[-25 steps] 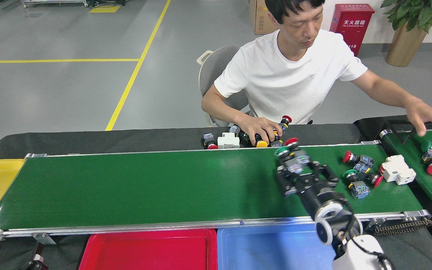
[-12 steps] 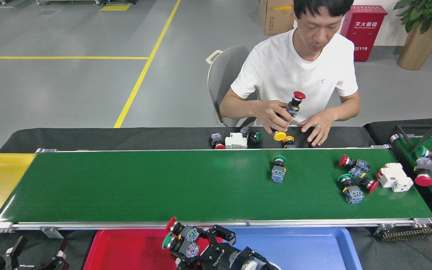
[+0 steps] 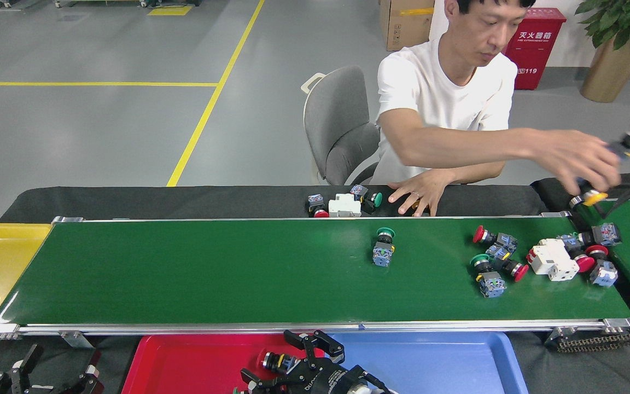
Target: Pick switch part from conveyor to tray
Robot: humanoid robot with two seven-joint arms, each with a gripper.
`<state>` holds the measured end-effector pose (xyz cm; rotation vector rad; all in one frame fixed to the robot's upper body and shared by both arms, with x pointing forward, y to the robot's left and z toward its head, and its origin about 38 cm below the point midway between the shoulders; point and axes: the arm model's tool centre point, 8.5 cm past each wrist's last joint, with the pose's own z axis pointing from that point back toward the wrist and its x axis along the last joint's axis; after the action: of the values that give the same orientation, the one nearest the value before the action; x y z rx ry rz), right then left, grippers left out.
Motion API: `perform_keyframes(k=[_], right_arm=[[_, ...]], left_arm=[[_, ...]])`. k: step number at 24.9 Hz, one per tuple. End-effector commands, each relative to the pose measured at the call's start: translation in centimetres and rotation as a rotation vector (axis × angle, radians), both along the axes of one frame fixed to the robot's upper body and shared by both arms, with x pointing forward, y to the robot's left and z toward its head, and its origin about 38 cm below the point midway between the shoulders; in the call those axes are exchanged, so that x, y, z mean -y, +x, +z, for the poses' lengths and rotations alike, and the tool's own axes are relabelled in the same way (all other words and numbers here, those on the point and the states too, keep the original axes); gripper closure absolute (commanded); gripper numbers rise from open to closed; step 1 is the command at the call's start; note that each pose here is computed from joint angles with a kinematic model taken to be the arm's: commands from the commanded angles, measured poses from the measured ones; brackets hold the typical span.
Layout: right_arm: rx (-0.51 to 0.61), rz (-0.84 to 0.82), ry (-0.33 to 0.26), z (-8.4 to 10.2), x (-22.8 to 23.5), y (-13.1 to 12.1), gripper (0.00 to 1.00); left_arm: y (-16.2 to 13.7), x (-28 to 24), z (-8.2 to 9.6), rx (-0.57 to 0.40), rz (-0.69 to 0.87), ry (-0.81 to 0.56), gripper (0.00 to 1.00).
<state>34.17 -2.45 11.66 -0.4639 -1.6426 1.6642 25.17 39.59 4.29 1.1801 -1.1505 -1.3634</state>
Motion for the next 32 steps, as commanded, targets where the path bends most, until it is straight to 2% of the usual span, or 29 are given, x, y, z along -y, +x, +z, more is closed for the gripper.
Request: perform_keyframes(k=[1, 4, 5, 7, 8, 10, 11, 13, 15, 18, 21, 24, 29, 32], right_arm=[[0.141, -0.128, 0.060, 2.6, 2.6, 2.1, 0.03], [0.277, -0.340, 0.091, 3.3, 7.0, 3.8, 0.02], [0.307, -0.421, 0.110, 3.2, 8.7, 4.0, 0.02], [0.328, -0.579, 0.111, 1.9, 12.9, 3.8, 0.02], [0.320, -0.625, 0.097, 1.3, 14.2, 3.5, 0.02], [0.264, -0.698, 0.030, -1.3, 17.3, 1.6, 0.02], [0.251, -0.712, 0.002, -2.1, 18.4, 0.9, 0.02], [0.216, -0.737, -0.066, -3.8, 21.0, -1.3, 0.01], [0.203, -0.759, -0.096, -4.3, 22.5, -2.6, 0.01], [0.188, -0.765, -0.095, -4.6, 22.7, -2.9, 0.01], [0.139, -0.753, -0.110, -5.7, 22.3, -3.8, 0.01], [0.093, -0.737, -0.068, -6.0, 20.0, -3.2, 0.01], [0.049, -0.709, -0.038, -5.0, 14.8, 2.1, 0.01], [0.035, -0.717, -0.103, -5.7, 12.6, 4.7, 0.01]], left_arm=[[0.3, -0.2, 0.8, 0.021, -0.006, 0.016, 0.00], [1.2, 0.3, 1.3, 0.042, -0.029, 0.010, 0.00], [2.2, 1.0, 1.7, 0.058, -0.051, 0.007, 0.00], [5.0, 3.9, 2.6, 0.097, -0.136, -0.009, 0.00], [6.0, 4.9, 3.0, 0.111, -0.166, -0.013, 0.00], [8.3, 7.9, 4.1, 0.140, -0.247, -0.014, 0.00], [9.1, 9.1, 4.5, 0.141, -0.274, -0.015, 0.00], [11.2, 12.7, 4.8, 0.092, -0.350, -0.006, 0.00], [12.2, 15.8, 4.1, 0.016, -0.373, 0.003, 0.00], [13.7, 20.8, 3.9, -0.010, -0.373, 0.004, 0.00], [15.5, 24.7, 3.7, -0.021, -0.368, -0.012, 0.00], [17.9, 27.2, 3.7, -0.053, -0.362, -0.018, 0.00], [20.9, 28.7, 3.0, -0.114, -0.347, -0.018, 0.00], [20.8, 29.9, 3.2, -0.110, -0.372, -0.003, 0.00]])
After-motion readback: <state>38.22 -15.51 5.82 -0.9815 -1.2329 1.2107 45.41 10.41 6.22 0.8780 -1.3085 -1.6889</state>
